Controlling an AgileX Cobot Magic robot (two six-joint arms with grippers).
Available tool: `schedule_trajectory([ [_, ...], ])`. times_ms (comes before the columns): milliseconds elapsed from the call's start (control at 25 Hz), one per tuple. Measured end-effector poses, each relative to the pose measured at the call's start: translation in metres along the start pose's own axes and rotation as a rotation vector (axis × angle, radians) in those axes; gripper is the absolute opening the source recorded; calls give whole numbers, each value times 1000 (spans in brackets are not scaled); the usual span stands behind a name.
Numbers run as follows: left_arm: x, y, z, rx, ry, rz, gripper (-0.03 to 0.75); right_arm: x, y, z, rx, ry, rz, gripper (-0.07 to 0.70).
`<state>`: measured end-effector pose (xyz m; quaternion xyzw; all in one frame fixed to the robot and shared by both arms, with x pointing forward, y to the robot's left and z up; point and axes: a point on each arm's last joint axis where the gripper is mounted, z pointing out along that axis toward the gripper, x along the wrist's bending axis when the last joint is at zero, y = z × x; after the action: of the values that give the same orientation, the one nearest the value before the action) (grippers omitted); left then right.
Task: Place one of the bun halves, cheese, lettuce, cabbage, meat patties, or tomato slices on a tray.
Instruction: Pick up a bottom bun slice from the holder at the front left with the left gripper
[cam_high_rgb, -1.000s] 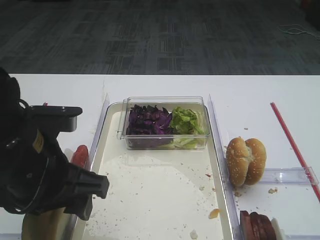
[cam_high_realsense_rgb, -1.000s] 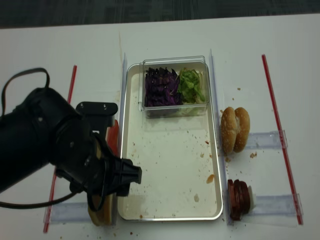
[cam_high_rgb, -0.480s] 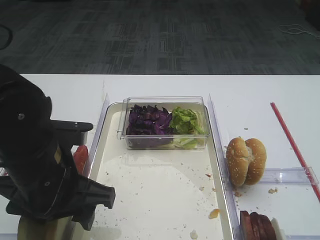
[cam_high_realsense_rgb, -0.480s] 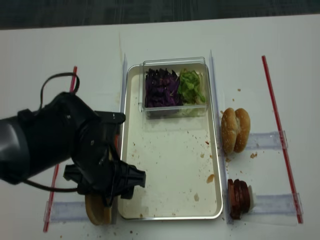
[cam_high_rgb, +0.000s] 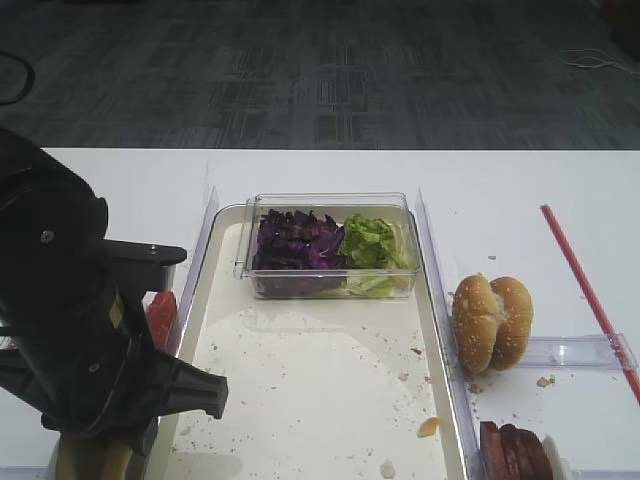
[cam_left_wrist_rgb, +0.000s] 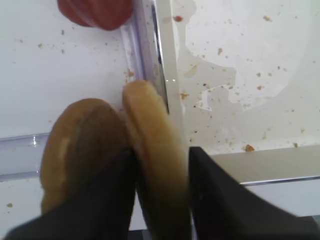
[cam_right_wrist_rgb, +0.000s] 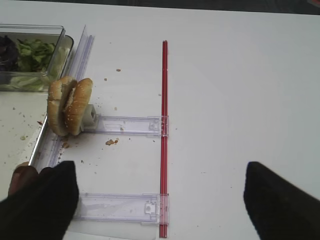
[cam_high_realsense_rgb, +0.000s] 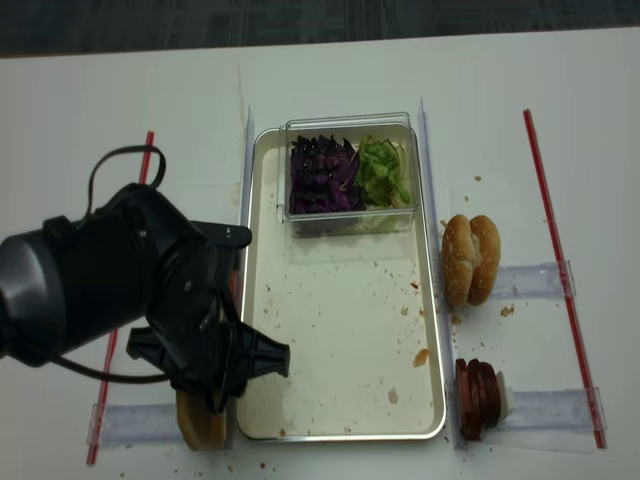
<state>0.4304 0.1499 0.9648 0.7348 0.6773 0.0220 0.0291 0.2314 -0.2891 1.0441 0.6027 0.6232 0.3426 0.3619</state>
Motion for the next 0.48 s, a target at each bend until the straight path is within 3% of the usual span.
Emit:
schedule_trajectory([
  [240,1,0,0,-4,15,-8,108,0,0,0,0,0,0,693],
  [480,2,1,0,-8,21,-4,74,0,0,0,0,0,0,693],
])
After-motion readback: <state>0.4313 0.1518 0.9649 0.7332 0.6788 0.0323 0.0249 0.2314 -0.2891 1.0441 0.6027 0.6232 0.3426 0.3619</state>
